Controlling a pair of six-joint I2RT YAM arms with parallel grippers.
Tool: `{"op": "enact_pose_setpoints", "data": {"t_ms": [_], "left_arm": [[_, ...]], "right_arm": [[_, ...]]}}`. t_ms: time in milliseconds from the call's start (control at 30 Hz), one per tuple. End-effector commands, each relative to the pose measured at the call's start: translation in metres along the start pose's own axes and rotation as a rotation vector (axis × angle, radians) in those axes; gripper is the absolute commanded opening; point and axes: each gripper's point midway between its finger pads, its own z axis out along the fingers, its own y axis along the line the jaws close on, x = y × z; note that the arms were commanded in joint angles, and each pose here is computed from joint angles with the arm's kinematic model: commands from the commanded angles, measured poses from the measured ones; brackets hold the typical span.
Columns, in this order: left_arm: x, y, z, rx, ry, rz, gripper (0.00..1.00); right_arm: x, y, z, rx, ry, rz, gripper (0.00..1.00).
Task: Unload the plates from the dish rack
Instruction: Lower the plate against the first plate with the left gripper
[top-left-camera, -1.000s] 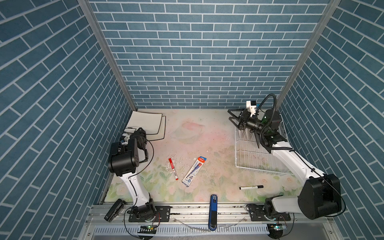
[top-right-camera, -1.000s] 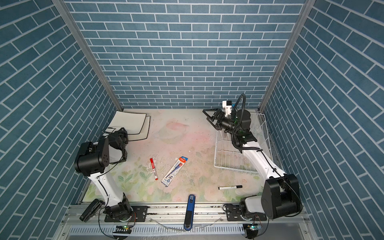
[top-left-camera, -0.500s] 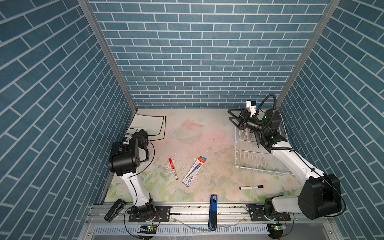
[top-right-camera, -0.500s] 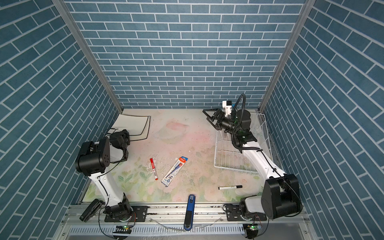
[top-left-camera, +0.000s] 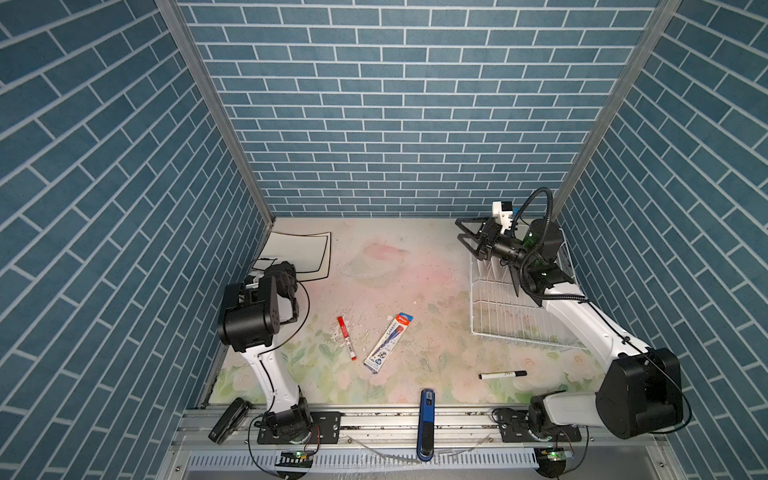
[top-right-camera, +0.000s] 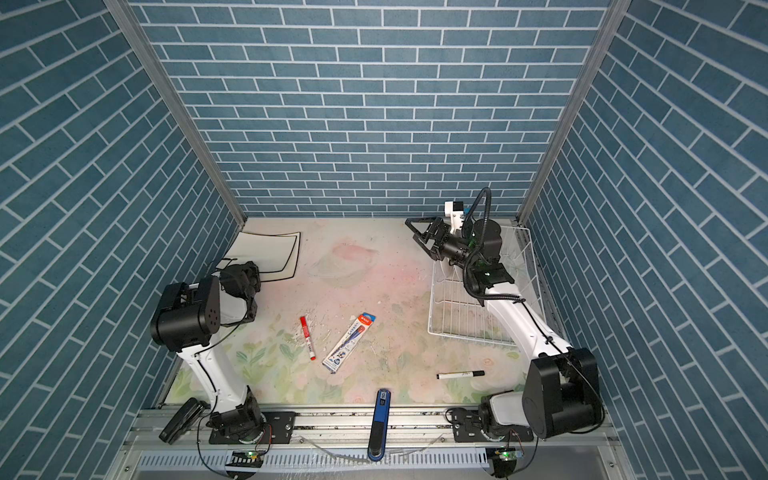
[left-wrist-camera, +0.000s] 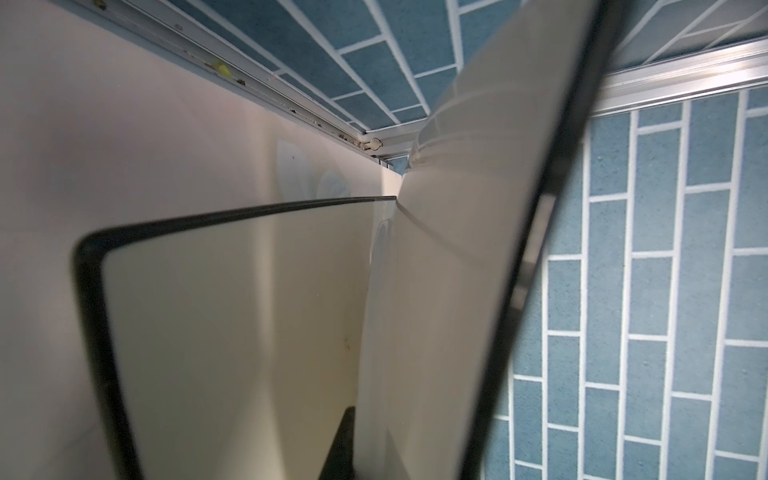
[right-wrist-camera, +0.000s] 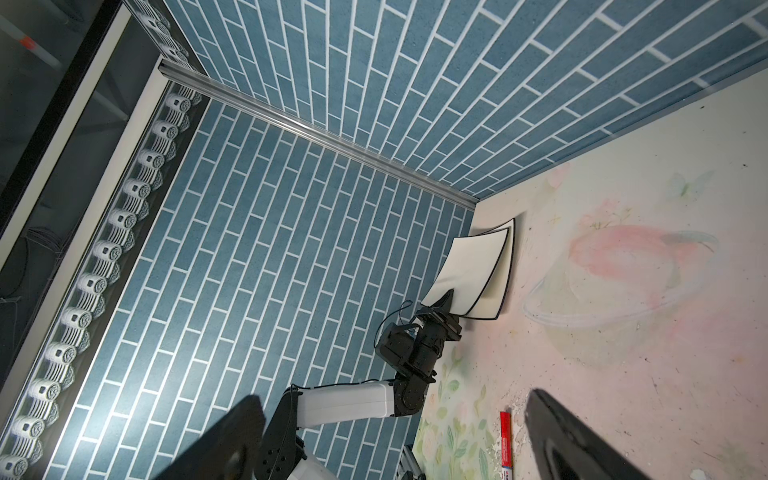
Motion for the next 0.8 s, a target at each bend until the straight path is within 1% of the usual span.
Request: {"op": "enact_pose_setpoints", "data": {"t_ms": [0, 633, 767], "left_arm": [[-0.0095, -0.0756, -0.0025, 0.237, -0.034, -0.033, 0.0], [-0.0081, -0.0695, -0.0026, 0.196, -0.038, -0.029, 0.0], [-0.0084, -0.0691, -0.0028, 0.194, -0.038, -0.028, 0.02]], "right_arm": [[-0.0109, 0.0224, -0.0015, -0.039, -0.02, -0.088, 0.99], [-0.0111, 0.0253, -0.003, -0.039, -0.021, -0.09, 0.99], [-0.011, 0.0253, -0.003, -0.039, -0.021, -0.09, 0.99]]}}
